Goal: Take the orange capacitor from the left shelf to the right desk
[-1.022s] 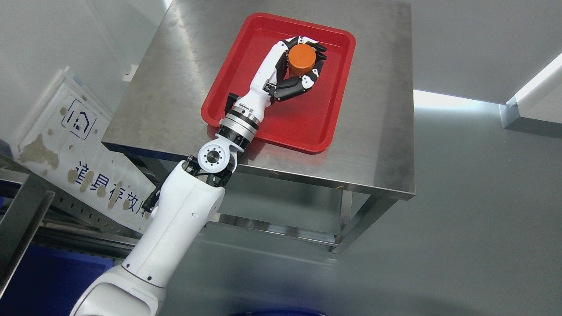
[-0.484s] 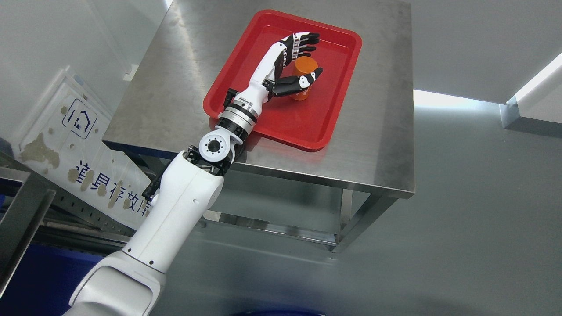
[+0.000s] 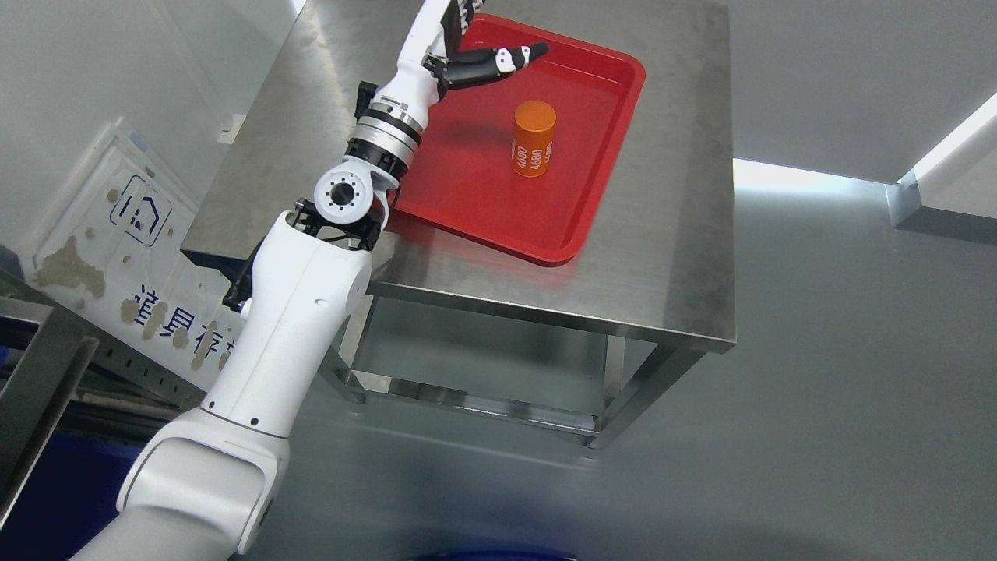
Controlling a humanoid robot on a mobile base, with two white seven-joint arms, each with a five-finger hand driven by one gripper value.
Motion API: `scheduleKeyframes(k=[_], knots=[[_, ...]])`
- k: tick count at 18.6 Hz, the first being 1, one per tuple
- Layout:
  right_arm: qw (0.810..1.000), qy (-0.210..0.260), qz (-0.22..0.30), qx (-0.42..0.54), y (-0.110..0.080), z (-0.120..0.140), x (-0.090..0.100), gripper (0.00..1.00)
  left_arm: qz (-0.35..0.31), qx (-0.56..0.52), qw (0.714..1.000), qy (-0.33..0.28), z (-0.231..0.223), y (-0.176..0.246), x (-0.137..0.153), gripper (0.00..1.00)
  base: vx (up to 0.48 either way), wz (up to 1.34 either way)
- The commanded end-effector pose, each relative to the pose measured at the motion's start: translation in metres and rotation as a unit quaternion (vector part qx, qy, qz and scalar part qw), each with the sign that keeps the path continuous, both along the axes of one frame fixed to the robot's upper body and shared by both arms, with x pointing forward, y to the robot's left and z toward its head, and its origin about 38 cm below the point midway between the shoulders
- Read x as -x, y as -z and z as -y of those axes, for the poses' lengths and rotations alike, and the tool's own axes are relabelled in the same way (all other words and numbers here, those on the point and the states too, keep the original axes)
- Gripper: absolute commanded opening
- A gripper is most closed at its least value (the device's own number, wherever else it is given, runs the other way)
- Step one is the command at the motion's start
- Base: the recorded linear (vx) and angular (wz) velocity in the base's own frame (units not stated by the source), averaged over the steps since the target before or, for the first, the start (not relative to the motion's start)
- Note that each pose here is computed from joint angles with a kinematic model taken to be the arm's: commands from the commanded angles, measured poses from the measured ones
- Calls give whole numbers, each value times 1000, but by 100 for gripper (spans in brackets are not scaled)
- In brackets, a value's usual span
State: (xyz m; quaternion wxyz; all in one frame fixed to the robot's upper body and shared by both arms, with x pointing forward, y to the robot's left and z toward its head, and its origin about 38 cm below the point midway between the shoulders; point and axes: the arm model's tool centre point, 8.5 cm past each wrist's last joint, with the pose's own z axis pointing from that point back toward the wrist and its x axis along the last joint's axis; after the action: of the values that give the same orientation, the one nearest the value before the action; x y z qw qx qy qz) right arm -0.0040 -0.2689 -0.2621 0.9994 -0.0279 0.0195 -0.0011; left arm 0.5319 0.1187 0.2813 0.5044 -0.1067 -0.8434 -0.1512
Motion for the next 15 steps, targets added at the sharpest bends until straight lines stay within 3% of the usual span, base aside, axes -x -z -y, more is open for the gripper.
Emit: scheduleKeyframes(k=[1,6,9,15], knots=[[1000,1,17,8,0,11,-13,100,46,111,986,-117,-117,-54,9,96,0,0],[1000,1,17,8,0,11,-13,100,14,121,981,-149,-146,3,48,96,0,0],[1000,1,17,8,0,11,-13,100,-12,109,983,-145,-136,35,74,97,0,0],[1000,1,17,8,0,11,-13,100,-52,94,981,-164,-114,67,94,99,0,0]])
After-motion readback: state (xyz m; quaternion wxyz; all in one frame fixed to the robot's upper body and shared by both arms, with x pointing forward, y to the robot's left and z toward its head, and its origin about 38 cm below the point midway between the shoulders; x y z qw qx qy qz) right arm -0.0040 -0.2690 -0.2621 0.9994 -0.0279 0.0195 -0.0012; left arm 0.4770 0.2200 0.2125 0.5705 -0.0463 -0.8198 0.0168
